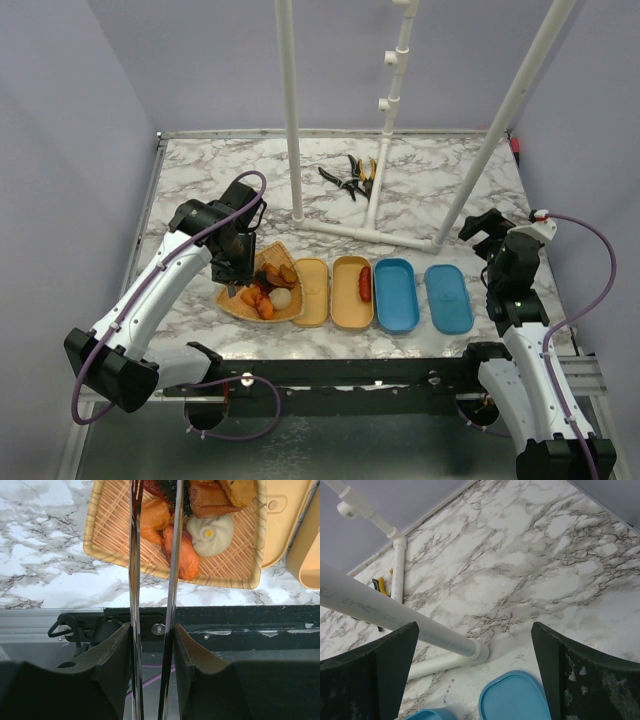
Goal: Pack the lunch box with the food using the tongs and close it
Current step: Pick up the fake food from the plate.
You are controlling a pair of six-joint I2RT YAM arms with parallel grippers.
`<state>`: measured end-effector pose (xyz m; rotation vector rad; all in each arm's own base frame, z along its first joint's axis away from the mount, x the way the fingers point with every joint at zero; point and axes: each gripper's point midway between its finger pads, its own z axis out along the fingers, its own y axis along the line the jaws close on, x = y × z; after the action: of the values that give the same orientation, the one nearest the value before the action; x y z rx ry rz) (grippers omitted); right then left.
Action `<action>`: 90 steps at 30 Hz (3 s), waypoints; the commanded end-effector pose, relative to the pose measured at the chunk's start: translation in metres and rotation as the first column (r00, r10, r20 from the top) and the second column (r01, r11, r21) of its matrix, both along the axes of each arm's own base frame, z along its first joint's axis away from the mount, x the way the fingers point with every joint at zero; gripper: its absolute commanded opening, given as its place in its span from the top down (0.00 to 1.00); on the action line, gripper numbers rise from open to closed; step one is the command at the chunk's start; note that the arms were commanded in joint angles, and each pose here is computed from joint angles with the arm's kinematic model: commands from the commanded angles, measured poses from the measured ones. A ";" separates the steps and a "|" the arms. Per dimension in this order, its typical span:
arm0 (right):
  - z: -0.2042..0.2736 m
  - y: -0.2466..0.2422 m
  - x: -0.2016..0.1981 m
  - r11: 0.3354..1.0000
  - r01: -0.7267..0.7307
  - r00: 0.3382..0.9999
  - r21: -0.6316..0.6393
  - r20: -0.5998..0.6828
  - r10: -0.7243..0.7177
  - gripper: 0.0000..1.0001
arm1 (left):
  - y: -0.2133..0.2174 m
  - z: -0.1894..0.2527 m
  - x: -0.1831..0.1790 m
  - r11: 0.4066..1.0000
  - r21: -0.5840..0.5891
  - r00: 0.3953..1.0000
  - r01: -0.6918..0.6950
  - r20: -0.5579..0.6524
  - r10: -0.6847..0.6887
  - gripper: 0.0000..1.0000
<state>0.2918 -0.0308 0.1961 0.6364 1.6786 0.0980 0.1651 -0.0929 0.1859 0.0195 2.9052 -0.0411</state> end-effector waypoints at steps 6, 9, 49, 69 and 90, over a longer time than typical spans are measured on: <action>0.000 0.003 0.003 1.000 -0.016 1.000 0.012 0.013 0.016 0.00 | -0.005 0.006 0.000 0.999 -0.040 1.000 0.005 0.002 -0.005 0.63; 0.000 0.003 0.003 1.000 -0.016 1.000 0.012 0.013 0.016 0.00 | -0.007 0.003 -0.003 0.999 -0.051 1.000 0.009 -0.013 -0.009 0.63; 0.001 0.001 0.002 1.000 -0.008 1.000 0.006 0.009 0.008 0.00 | 0.010 0.051 0.018 0.999 -0.031 0.977 -0.006 0.215 0.013 0.85; 0.001 0.001 0.003 1.000 -0.008 1.000 0.005 0.006 0.008 0.00 | -0.014 0.091 0.022 0.983 -0.117 0.931 0.142 0.352 -0.092 0.88; -0.001 0.000 0.004 1.000 -0.004 1.000 0.002 -0.004 0.004 0.00 | -0.115 0.066 0.002 0.823 -0.263 0.853 0.504 0.303 -0.425 0.90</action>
<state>0.2936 -0.0297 0.1908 0.6351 1.6992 0.0981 0.1657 -0.1836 0.2496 0.5335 2.6091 -0.4768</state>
